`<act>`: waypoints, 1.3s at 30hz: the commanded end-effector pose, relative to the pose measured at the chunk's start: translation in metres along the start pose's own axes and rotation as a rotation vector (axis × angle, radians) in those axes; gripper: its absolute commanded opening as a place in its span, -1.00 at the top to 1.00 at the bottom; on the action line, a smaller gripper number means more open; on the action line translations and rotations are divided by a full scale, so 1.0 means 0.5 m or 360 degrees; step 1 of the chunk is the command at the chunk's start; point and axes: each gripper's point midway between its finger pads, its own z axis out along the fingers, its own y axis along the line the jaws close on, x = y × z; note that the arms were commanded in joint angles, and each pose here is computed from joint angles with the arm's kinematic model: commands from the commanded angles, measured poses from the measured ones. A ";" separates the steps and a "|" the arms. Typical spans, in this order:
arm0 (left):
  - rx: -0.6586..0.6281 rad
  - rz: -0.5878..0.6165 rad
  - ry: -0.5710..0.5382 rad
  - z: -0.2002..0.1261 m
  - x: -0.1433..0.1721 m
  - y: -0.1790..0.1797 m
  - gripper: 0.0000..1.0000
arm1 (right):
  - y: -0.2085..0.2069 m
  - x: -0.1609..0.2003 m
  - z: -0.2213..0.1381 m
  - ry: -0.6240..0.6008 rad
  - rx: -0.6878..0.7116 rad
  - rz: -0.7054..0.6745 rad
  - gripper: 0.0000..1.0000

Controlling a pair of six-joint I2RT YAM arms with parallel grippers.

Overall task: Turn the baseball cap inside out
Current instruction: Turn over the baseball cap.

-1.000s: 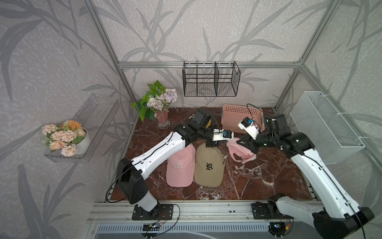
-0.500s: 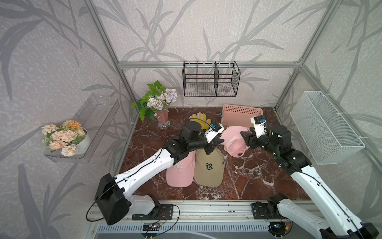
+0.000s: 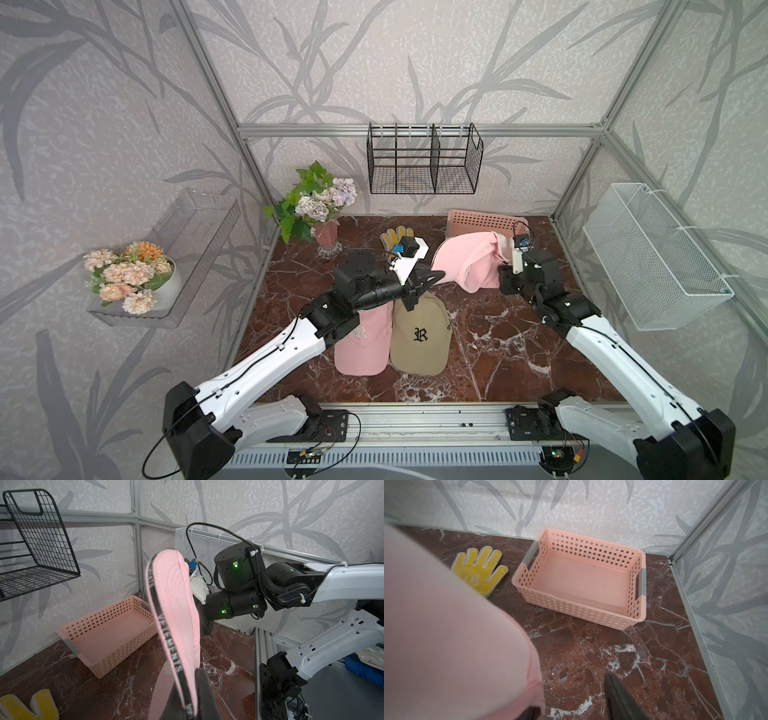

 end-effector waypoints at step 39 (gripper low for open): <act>-0.0204 -0.0502 0.0013 0.035 0.026 0.067 1.00 | 0.201 -0.030 -0.048 0.0207 -0.1045 0.0429 -0.22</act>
